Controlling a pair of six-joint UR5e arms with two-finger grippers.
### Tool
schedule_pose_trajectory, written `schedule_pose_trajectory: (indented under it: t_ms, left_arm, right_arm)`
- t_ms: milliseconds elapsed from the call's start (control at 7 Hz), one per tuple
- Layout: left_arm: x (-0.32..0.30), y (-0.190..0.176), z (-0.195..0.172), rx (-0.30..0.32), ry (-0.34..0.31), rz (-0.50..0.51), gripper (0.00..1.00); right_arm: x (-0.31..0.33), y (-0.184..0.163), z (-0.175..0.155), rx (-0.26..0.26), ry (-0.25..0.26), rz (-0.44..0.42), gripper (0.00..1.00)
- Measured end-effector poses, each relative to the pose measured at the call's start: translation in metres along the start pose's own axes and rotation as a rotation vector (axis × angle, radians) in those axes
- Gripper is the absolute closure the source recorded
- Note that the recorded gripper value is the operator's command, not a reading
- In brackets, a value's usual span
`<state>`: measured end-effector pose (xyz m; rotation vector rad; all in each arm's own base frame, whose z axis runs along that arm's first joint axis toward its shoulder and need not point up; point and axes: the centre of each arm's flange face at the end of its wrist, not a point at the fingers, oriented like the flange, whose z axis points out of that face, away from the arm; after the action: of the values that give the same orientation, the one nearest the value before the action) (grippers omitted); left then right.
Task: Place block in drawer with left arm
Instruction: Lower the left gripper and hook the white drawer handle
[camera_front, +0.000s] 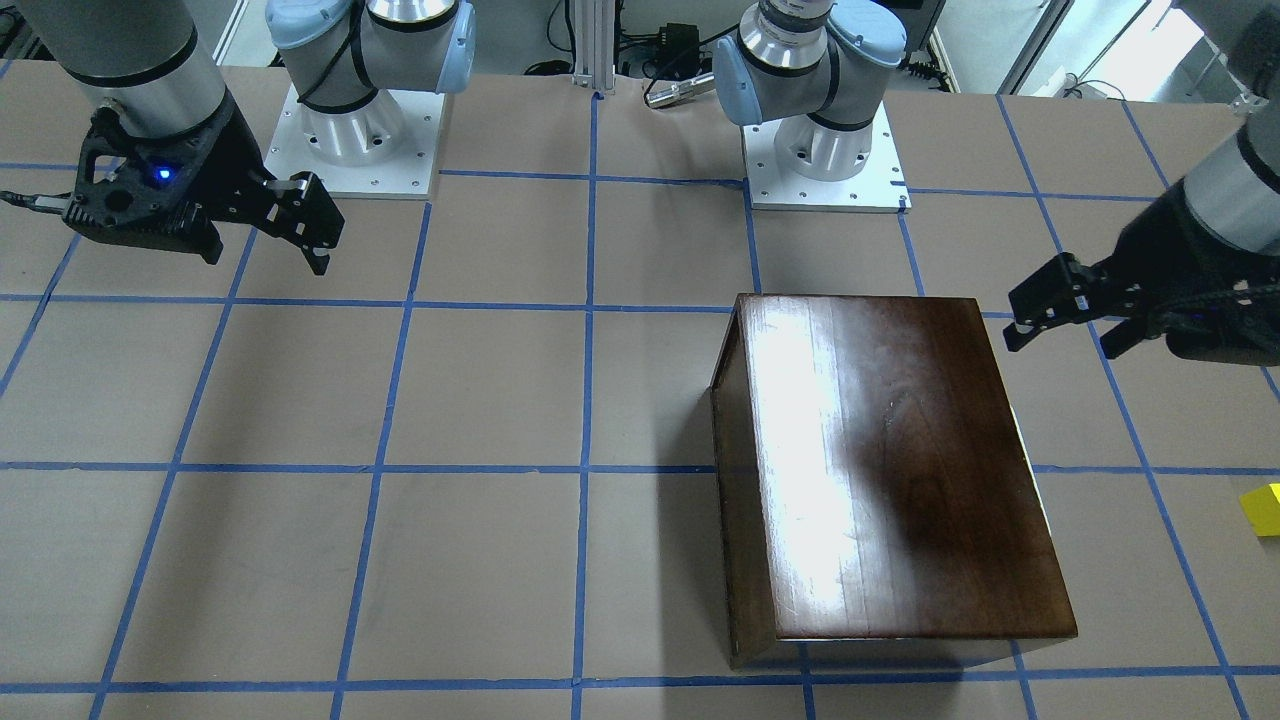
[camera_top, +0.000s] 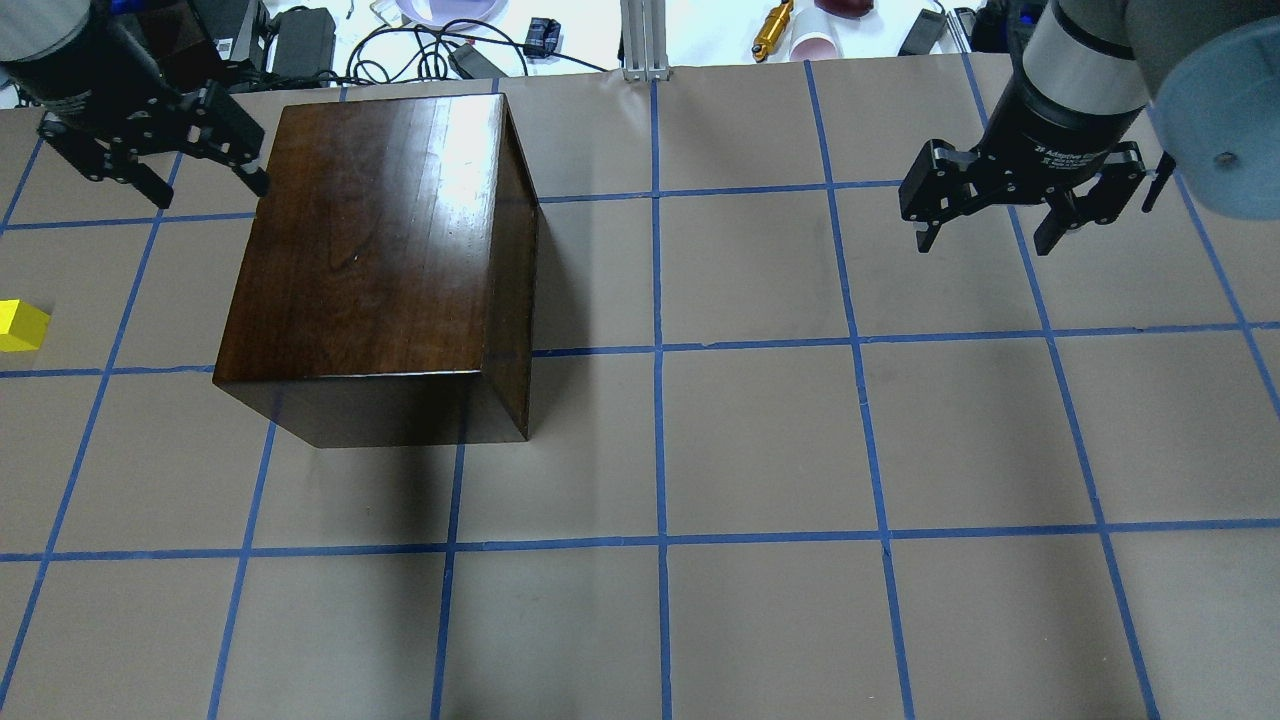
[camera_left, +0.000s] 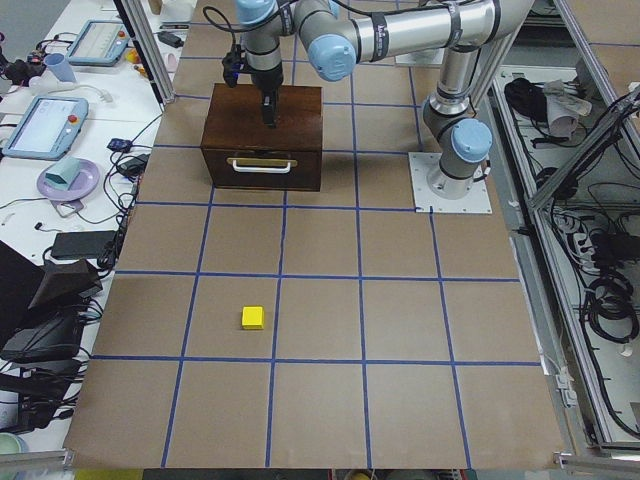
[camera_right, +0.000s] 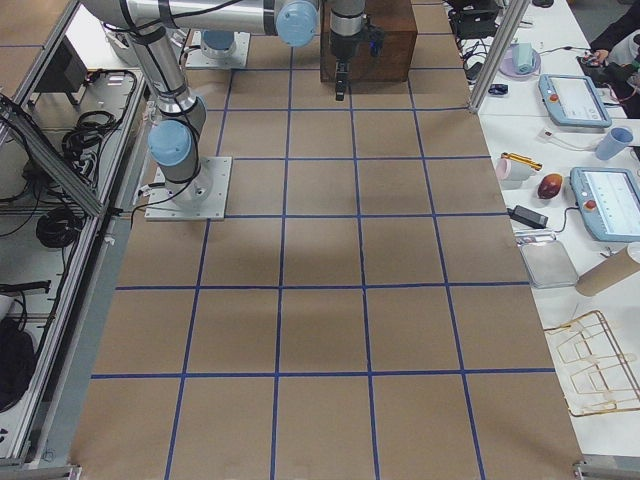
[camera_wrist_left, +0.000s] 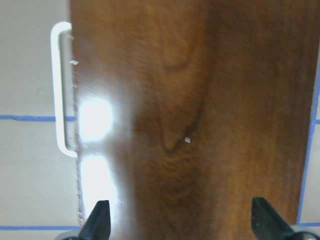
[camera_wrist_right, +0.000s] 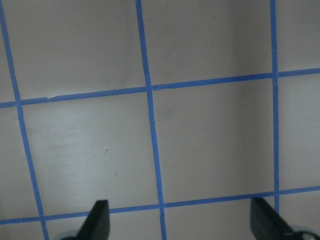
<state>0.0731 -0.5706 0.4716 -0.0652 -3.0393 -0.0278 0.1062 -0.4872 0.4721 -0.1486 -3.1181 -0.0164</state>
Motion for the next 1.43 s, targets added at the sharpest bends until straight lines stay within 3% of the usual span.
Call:
schedule_pose_trajectory:
  t_ms: [571, 1000, 1429]
  left_arm:
    - [-0.104, -0.024, 0.060, 0.004, 0.064, 0.059, 0.00]
    - [-0.122, -0.047, 0.115, -0.012, 0.135, 0.050, 0.00]
    - [-0.117, -0.050, 0.145, -0.021, 0.203, 0.045, 0.00]
  right_arm:
    - [0.000, 0.000, 0.000, -0.001, 0.000, 0.001, 0.00]
    - [0.000, 0.000, 0.000, 0.000, 0.000, 0.000, 0.00]
    - [0.000, 0.000, 0.000, 0.000, 0.000, 0.000, 0.00]
